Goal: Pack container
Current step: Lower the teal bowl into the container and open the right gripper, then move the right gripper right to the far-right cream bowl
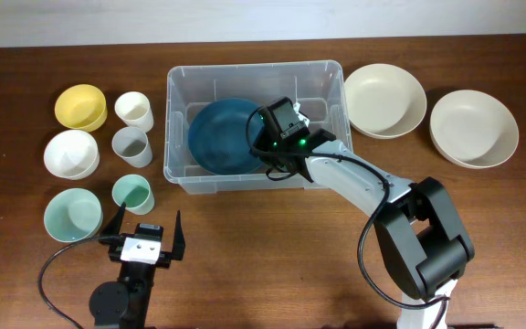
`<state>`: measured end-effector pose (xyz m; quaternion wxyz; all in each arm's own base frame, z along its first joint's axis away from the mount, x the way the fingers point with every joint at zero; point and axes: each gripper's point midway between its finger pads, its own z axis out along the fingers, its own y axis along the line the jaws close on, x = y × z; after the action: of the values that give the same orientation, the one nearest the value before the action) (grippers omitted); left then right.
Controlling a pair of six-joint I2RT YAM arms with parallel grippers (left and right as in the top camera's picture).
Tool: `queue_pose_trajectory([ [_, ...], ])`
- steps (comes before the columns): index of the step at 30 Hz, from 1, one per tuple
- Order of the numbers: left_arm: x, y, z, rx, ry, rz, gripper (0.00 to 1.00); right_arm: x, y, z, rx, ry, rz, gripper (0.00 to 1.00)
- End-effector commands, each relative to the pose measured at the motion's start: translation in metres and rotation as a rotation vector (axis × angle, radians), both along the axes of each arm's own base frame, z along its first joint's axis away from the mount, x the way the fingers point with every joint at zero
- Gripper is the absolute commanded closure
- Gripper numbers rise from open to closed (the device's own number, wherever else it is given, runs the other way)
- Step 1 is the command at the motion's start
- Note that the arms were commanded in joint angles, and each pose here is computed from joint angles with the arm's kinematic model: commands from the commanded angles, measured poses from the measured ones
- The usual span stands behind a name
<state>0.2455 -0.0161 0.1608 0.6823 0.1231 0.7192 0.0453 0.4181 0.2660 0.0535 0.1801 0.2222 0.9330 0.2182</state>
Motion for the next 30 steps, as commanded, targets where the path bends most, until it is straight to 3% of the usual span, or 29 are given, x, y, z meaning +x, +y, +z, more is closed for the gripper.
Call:
queue_pose_trajectory([
  [1,0.0,0.0,-0.001,0.011,-0.001,-0.006,0.0,0.005,-0.001,0.021,0.01,-0.042,0.047,0.38],
  [5,0.0,0.0,-0.001,0.011,-0.001,-0.006,0.0,0.019,-0.019,0.065,-0.01,-0.099,0.059,0.32],
  [10,0.0,0.0,-0.001,0.011,-0.001,-0.006,0.0,0.037,-0.053,0.161,-0.034,-0.223,0.072,0.25],
  [13,0.0,0.0,-0.001,0.011,-0.001,-0.006,0.0,0.04,-0.09,0.23,-0.082,-0.307,0.056,0.11],
  [16,0.0,0.0,-0.001,0.011,-0.001,-0.006,0.0,0.028,-0.175,0.279,-0.202,-0.29,-0.123,0.0],
  [21,0.0,0.0,-0.001,0.011,-0.001,-0.006,0.0,-0.014,-0.3,0.275,-0.324,-0.092,-0.449,0.01],
  [27,0.0,0.0,-0.001,0.011,-0.001,-0.006,0.0,-0.073,-0.42,0.228,-0.295,0.194,-0.851,0.01],
  [30,0.0,0.0,-0.001,0.011,-0.001,-0.006,0.0,-0.094,-0.453,0.199,-0.25,0.294,-0.977,0.01],
])
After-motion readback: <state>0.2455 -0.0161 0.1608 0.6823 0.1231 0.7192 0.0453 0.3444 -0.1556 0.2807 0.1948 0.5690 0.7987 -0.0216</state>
